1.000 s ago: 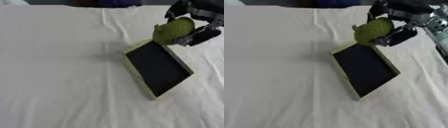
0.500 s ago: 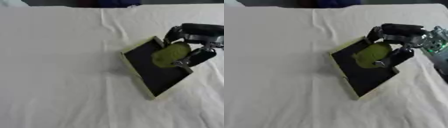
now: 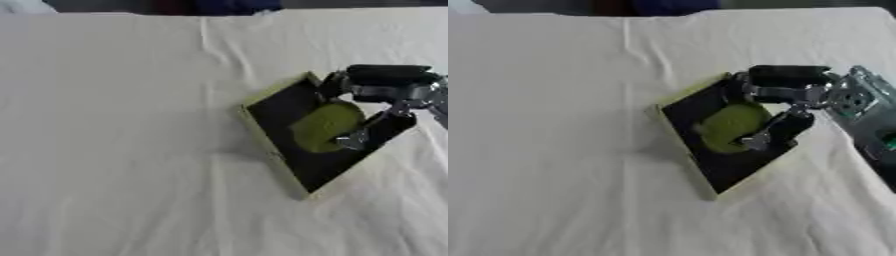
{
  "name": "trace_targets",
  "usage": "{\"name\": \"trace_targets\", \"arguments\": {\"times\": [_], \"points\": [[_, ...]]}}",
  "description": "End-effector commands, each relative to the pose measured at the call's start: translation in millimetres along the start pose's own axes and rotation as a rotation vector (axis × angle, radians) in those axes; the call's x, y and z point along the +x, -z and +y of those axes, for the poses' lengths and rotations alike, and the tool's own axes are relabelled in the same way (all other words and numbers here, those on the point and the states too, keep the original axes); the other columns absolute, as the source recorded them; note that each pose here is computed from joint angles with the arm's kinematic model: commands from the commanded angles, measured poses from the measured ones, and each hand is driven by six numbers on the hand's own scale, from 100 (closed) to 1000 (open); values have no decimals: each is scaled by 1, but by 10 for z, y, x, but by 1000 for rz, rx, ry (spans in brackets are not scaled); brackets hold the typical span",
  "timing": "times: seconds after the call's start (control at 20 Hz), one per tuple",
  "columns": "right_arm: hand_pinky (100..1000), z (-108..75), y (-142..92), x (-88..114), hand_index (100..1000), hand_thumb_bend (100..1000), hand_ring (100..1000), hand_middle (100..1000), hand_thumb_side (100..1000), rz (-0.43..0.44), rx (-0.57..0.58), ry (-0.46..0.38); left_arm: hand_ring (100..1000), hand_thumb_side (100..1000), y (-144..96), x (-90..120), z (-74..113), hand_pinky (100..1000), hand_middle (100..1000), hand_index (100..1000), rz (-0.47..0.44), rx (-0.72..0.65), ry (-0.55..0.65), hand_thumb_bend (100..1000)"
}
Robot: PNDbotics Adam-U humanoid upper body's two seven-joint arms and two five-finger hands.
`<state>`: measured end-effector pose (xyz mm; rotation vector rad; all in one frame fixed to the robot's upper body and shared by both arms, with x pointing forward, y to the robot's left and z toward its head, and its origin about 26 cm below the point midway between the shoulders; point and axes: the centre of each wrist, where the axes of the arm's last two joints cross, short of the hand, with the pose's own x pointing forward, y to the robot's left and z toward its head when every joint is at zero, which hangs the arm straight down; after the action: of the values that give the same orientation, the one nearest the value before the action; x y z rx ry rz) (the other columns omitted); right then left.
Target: Pick up objects on the table and place them in the box.
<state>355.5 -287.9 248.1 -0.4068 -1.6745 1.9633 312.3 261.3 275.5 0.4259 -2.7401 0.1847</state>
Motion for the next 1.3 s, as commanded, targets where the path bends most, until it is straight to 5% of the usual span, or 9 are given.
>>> {"name": "trace_targets", "arguments": {"times": [0.05,0.1,0.15,0.3,0.95,1.15,1.25,1.3], "points": [[775,-72,-51,-7,756,248,691,606,100,8,10,-46,870,533,50,51,20,763,634,713,-25,3,2,161],[780,-71,-52,-10,762,253,701,616,100,7,12,-49,870,533,51,51,20,763,634,713,-25,3,2,161],[833,-69,-54,-13,847,328,799,744,100,7,14,-53,870,533,51,51,20,763,634,713,-25,3,2,162],[863,-81,-85,-2,893,355,844,803,100,-9,31,-84,870,533,49,49,25,763,634,713,-24,3,4,162],[855,-325,-265,109,896,359,839,803,100,-47,-137,-143,871,530,46,46,35,762,634,713,-24,4,10,164],[834,-541,-395,266,891,267,800,785,100,-74,-295,-160,870,527,45,44,46,763,634,713,-25,7,14,165],[834,-634,-448,356,909,103,773,772,100,-94,-387,-155,870,525,43,42,53,762,634,713,-25,9,18,166],[840,-672,-470,405,908,100,770,770,112,-106,-437,-148,870,524,42,40,58,762,634,713,-25,11,20,167]]}}
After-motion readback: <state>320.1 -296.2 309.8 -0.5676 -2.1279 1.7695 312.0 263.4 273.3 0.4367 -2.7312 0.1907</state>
